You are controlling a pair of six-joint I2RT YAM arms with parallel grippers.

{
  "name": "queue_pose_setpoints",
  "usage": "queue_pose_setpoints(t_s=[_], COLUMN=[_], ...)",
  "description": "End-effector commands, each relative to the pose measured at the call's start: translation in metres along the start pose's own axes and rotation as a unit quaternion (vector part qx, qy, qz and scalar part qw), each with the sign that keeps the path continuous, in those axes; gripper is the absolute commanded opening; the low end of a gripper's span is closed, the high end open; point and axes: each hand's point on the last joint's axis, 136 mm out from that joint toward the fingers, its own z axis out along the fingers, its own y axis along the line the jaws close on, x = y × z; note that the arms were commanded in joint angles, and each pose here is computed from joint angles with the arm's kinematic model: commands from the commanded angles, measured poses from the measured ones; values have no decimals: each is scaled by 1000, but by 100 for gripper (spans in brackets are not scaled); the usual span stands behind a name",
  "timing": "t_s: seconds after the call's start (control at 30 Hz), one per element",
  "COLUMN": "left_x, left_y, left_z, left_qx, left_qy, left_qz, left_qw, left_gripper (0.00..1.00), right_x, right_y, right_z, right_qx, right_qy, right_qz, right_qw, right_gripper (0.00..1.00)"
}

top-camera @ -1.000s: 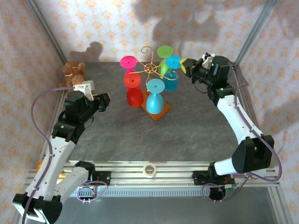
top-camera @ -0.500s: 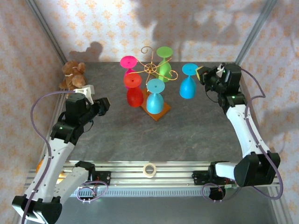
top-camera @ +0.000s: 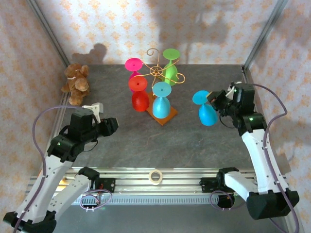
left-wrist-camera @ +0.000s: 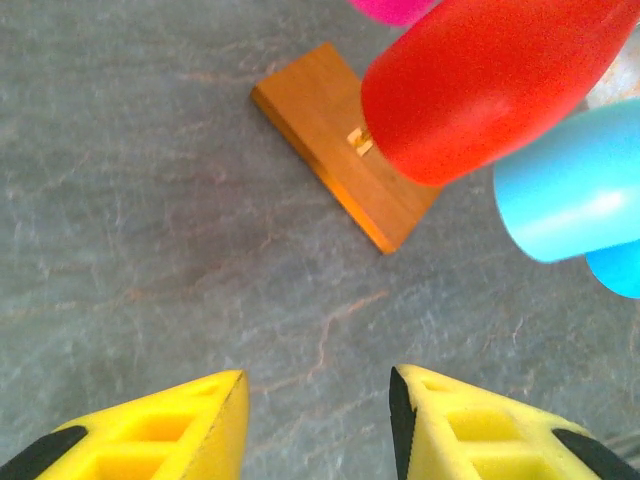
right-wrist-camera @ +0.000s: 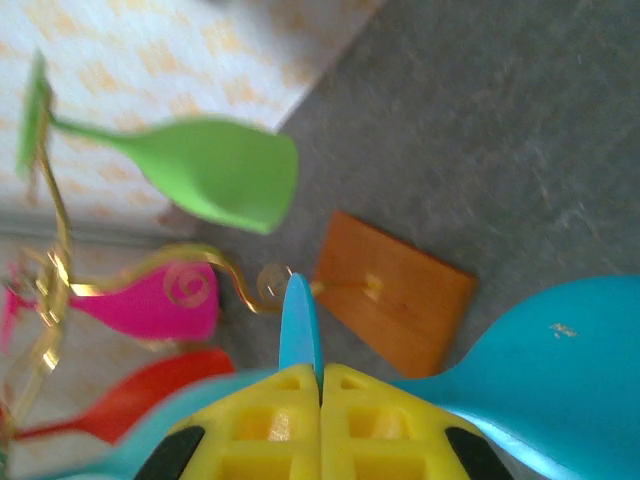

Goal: Take the wine glass off the wine glass rack

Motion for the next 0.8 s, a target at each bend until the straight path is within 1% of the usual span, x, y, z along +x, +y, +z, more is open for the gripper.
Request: queue_pose_setpoints(t_s=[0.0, 0.2, 0.33, 0.47, 0.57, 0.7, 0.77], left_x=[29, 38, 38, 39, 40, 46, 48], left_y=[18, 17, 10, 4, 2, -3, -3], left_z=[-10, -16, -16, -13, -9, -5, -5], left_qx=[-28, -12, 4, 15, 21, 35, 36], left_qy=[37, 37, 45, 56, 63, 83, 85], left_qz=[-36, -77, -96, -106, -111, -126, -131], left_qw=[998, 996, 994, 993, 992, 988, 987], left_gripper=[42, 42, 43, 43, 44, 44, 45], right_x=[39, 77, 108, 135, 159, 193, 208], right_y=[-10, -5, 5, 14, 30, 52, 64], right_z=[-15, -36, -39, -37, -33, -33, -32], right_qx=[38, 38, 13, 25, 8, -10, -24], right_qy=[35, 54, 79, 84, 92, 99, 102], right_qz=[-89, -181, -229, -317, -365, -438, -462], right_qw=[995, 981, 970, 944, 926, 893, 880], right_gripper=[0, 0, 0, 0, 0, 0, 0])
